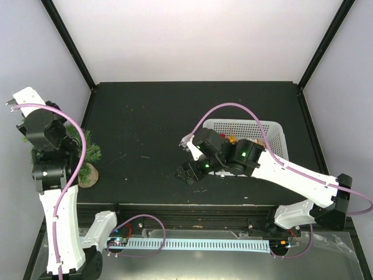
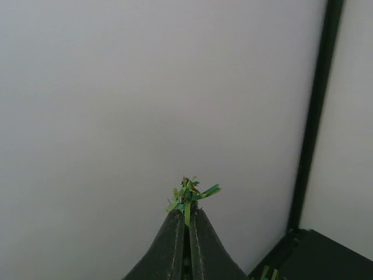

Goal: Decorate the small christmas tree

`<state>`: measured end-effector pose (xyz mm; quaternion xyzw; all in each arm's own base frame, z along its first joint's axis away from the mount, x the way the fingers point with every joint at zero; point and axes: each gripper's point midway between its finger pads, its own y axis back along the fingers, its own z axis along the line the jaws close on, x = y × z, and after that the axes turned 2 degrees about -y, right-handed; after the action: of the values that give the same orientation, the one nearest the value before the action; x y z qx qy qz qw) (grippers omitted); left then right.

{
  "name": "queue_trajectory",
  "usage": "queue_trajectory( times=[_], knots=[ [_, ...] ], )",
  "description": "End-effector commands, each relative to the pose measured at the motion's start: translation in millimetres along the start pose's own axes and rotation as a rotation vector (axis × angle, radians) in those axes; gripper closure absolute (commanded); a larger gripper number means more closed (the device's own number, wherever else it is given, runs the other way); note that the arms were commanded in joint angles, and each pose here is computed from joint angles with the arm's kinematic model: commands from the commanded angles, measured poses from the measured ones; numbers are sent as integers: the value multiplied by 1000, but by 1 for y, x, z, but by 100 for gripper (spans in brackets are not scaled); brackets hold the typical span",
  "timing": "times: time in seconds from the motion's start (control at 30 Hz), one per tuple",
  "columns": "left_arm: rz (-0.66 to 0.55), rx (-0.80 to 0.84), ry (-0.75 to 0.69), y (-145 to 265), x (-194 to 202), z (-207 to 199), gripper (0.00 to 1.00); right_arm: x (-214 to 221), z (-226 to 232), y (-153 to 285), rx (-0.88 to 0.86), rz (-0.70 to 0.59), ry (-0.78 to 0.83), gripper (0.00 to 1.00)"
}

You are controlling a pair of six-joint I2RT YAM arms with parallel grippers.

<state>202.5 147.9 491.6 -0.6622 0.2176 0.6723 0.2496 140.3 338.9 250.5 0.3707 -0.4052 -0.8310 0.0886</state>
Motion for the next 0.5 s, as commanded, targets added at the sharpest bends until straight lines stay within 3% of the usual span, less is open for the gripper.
queue_trajectory(
  times=[0.0,0.47],
  knots=[
    [-97,205,89,21,-45,-17,99,-4,-6,10,17,-46,-14,12],
    [-142,976,44,86,-64,-132,98,8,-56,56,188,-164,-110,12]
  ],
)
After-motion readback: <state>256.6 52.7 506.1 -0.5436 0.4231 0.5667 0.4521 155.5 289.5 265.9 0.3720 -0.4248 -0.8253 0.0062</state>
